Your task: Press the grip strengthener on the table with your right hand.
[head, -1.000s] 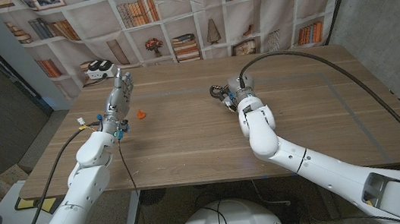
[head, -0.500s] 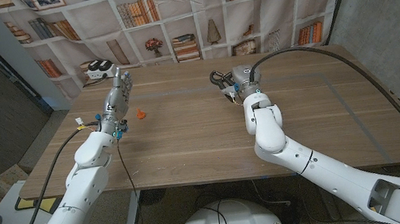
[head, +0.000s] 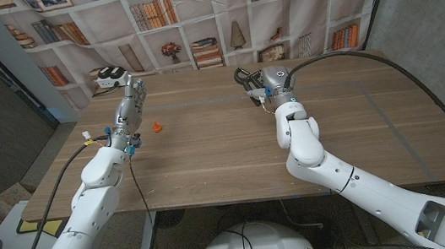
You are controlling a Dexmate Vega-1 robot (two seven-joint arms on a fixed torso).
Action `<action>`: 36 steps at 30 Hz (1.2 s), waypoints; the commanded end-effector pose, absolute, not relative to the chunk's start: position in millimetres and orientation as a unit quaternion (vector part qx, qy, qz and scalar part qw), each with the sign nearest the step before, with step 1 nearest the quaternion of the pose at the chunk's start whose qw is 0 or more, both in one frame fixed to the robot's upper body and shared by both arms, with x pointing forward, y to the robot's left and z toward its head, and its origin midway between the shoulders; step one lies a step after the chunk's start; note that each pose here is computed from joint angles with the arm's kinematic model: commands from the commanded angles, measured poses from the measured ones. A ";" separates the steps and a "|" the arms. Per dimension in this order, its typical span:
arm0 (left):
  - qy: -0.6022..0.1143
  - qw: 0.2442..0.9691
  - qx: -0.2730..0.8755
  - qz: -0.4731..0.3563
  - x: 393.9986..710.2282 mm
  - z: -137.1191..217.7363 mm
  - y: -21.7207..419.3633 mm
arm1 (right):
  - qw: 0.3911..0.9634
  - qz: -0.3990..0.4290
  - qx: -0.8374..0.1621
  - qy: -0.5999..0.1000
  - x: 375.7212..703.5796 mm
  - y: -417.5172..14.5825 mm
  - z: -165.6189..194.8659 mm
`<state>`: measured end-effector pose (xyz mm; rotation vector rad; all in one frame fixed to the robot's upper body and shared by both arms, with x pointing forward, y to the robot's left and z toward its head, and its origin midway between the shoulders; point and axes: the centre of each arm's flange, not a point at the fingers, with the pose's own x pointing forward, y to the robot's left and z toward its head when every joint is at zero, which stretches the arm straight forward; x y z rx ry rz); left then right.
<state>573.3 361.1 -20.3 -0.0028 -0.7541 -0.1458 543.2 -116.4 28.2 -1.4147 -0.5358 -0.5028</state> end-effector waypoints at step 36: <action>-0.378 0.923 -0.004 -0.068 566.1 -19.6 367.1 | 0.689 -0.256 -0.623 -0.270 543.7 -108.5 31.6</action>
